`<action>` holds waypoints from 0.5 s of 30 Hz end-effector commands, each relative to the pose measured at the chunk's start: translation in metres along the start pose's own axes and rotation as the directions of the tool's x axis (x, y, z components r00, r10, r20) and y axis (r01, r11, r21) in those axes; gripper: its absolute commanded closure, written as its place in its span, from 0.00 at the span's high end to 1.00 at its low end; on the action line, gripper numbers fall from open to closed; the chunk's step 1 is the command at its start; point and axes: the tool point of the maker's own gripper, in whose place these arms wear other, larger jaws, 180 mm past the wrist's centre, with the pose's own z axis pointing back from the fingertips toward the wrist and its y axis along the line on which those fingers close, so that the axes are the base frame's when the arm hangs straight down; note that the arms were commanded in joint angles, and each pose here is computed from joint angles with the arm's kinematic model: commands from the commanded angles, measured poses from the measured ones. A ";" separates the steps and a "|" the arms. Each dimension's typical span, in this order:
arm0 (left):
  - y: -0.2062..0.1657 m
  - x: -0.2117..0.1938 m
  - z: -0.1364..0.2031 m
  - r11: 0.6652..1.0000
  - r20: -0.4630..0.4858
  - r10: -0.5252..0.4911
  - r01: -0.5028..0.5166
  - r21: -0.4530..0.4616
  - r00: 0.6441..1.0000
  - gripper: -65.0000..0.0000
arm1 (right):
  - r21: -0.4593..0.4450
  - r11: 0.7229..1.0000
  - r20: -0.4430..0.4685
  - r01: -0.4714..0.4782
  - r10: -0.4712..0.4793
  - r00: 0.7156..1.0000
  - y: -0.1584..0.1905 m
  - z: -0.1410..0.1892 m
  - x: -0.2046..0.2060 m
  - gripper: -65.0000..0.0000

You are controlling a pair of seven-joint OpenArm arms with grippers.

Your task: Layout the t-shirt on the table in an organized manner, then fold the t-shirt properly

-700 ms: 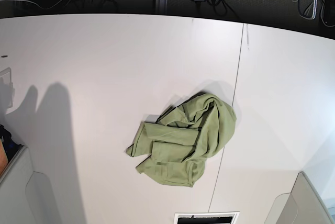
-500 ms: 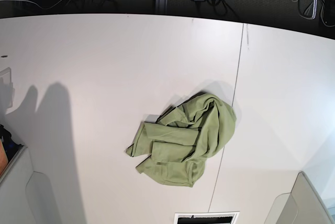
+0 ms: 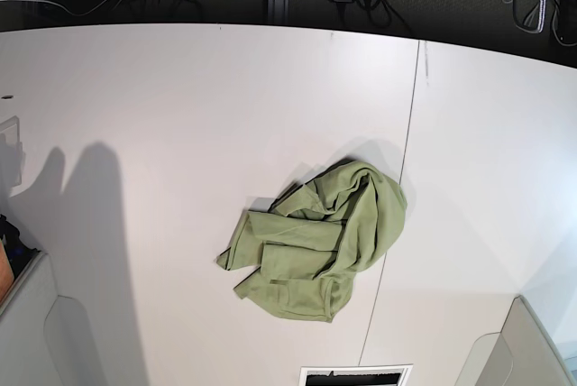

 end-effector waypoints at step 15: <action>-0.045 -0.034 0.001 0.998 0.072 0.004 0.000 -0.060 0.997 0.14 | -0.008 1.000 0.027 -0.028 0.029 0.999 0.002 0.013 -0.047 0.14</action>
